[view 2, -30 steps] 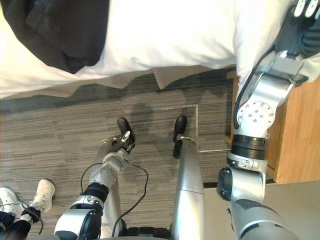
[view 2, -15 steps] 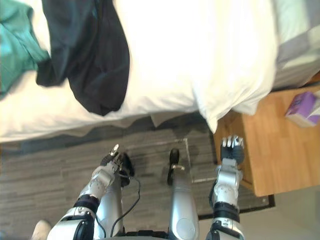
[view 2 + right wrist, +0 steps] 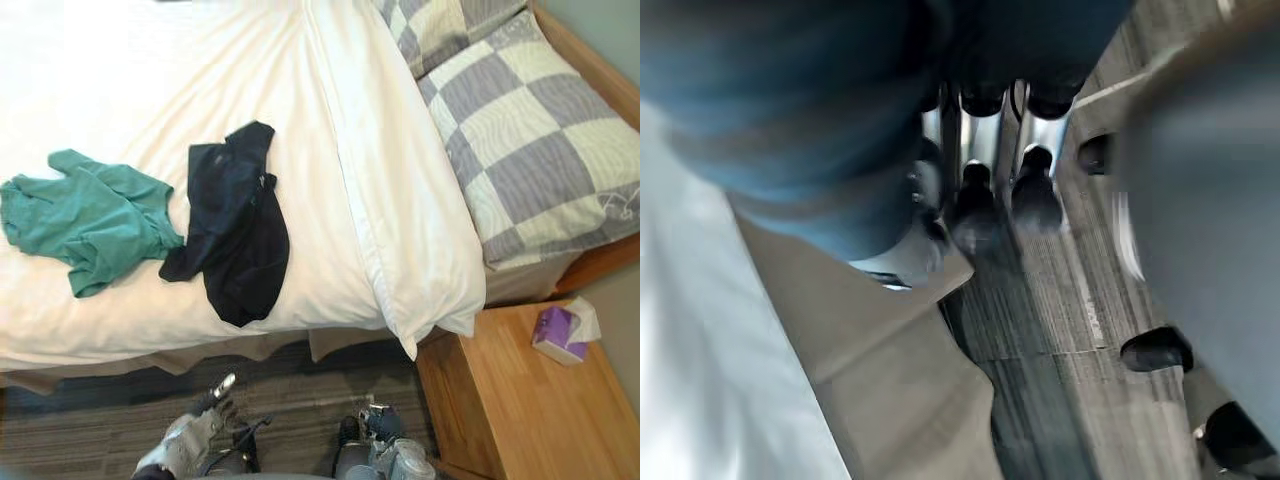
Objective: Tidy the bed and pick cloth on bed and put in laundry
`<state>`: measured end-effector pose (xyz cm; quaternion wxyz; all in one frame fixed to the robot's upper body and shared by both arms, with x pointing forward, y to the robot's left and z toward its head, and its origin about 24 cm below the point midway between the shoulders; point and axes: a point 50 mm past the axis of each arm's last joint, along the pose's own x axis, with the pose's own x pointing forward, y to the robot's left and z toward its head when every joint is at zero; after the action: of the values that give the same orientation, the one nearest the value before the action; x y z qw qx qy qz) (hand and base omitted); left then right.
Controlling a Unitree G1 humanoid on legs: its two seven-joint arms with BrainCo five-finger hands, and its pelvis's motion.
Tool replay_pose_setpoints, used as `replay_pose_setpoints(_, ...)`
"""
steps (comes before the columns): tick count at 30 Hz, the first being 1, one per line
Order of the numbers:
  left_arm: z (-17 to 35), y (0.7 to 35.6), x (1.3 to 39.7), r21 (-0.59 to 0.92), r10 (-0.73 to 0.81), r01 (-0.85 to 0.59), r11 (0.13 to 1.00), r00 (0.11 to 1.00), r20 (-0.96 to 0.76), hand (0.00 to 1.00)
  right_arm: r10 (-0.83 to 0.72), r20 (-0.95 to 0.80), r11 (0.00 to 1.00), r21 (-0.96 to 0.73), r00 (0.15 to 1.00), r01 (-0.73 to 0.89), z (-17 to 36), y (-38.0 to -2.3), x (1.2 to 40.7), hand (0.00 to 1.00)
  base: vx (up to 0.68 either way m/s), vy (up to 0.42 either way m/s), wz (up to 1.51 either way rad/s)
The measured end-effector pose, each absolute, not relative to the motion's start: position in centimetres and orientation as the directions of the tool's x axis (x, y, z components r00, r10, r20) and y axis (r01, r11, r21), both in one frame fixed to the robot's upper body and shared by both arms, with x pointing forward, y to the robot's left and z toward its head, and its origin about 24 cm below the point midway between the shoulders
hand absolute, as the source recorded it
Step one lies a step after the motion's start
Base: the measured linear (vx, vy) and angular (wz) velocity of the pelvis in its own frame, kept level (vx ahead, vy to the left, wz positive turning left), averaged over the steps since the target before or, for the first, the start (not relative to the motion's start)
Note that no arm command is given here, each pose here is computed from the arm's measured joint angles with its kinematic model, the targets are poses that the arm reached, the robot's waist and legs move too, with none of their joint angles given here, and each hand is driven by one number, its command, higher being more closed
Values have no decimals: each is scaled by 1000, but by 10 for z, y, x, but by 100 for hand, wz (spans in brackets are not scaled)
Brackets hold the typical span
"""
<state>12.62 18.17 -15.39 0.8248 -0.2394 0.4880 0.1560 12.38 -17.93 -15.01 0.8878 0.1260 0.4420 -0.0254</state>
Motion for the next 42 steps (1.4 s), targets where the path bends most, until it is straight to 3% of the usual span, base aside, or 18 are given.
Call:
replay_pose_setpoints(6, -161, 195, 98, -149, 88, -497, 855, 422, -902, 0, 103, -848, 961, 220, 519, 170, -159, -180, 107, 0, 13, 27, 7)
replay_pose_setpoints(11, -158, 201, 103, -86, 186, -545, 834, 423, -887, 0, 34, -818, 952, 202, 575, 231, -151, -197, 121, 0, -101, 48, 16)
replay_pose_setpoints(15, -153, 221, 105, -79, 310, -688, 722, 423, -852, 0, -6, -783, 933, 219, 621, 285, -144, -202, 136, 0, -91, 79, -17)
replay_pose_setpoints(18, -148, 235, 105, -45, 381, -719, 693, 419, -824, 0, -55, -766, 934, 188, 641, 304, -138, -217, 143, 0, -77, 207, -3)
replay_pose_setpoints(22, -145, 249, 87, -29, 456, -746, 665, 437, -776, 0, -203, -792, 911, 63, 576, 407, -134, -253, 133, 0, -133, 580, 45)
replay_pose_setpoints(25, -152, 227, 81, -96, 384, -740, 665, 450, -806, 0, -297, -796, 881, -15, 528, 472, -135, -272, 111, 0, -181, 940, 6)
replay_pose_setpoints(26, -156, 218, 77, -101, 358, -744, 660, 430, -829, 0, -323, -791, 871, -32, 521, 490, -135, -275, 106, 0, -292, 1147, -29)
replay_pose_setpoints(27, -154, 230, 80, -77, 378, -737, 672, 431, -819, 0, -292, -812, 855, 14, 505, 518, -143, -255, 104, 0, -235, 997, -17)
replay_pose_setpoints(29, -149, 245, 90, -34, 361, -646, 763, 469, -806, 0, -224, -852, 862, 52, 473, 504, -155, -230, 91, 0, -110, 821, -2)
replay_pose_setpoints(31, -150, 232, 102, 24, 261, -435, 900, 495, -829, 0, -118, -876, 909, 95, 468, 407, -161, -211, 88, 0, 23, 665, -23)
replay_pose_setpoints(34, -152, 204, 124, 16, 125, -223, 975, 482, -867, 0, -28, -840, 958, 133, 542, 255, -155, -204, 107, 0, 40, 475, -7)
replay_pose_setpoints(37, -149, 170, 148, -47, 0, -88, 995, 472, -882, 0, 17, -804, 980, 130, 594, 149, -150, -204, 118, 0, 1, 349, 9)
replay_pose_setpoints(42, -152, 166, 141, -17, 55, -163, 987, 428, -902, 0, 71, -765, 988, 140, 640, 59, -148, -182, 127, 0, -37, 116, -16)
